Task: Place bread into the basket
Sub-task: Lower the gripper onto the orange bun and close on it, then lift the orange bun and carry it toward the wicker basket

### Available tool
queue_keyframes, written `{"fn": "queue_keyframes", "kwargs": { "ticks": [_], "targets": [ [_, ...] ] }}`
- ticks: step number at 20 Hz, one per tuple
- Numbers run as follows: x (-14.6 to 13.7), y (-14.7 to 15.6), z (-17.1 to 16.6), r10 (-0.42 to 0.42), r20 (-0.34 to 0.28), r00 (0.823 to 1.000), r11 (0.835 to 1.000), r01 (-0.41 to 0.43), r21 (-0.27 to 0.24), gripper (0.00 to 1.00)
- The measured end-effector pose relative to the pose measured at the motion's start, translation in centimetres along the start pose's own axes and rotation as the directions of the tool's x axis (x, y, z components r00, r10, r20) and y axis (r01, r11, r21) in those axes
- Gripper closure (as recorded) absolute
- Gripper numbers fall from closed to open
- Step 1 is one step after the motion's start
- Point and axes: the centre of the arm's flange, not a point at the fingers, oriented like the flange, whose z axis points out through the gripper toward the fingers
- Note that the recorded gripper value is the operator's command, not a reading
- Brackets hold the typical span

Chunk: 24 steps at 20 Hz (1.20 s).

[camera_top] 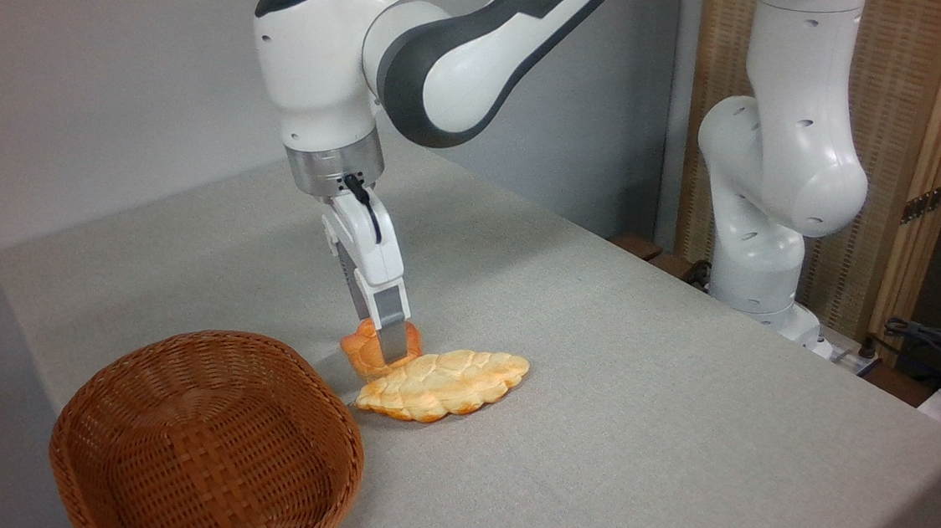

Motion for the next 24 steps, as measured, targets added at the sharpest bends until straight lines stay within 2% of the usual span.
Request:
{"fn": "queue_keyframes", "kwargs": {
  "ticks": [4,5,7,8,9,14,24],
  "targets": [
    [0.9,0.7,0.7,0.022,0.01,1.0,1.0,-0.022,-0.003,0.0],
    [1.1,0.9,0.7,0.025,0.011,1.0,1.0,-0.025,-0.003,0.04],
    [1.2,1.0,0.8,0.028,0.012,1.0,1.0,-0.028,-0.003,0.37],
    [1.1,0.9,0.8,0.029,0.014,0.999,1.0,-0.029,-0.001,0.49],
    [1.1,0.9,0.9,0.032,0.018,0.999,0.999,-0.032,0.002,0.56],
    [1.2,0.7,1.6,0.038,0.039,0.999,0.999,-0.038,0.004,0.56],
    [1.3,0.6,1.3,0.037,0.034,0.999,0.999,-0.038,0.009,0.54]
  ]
}}
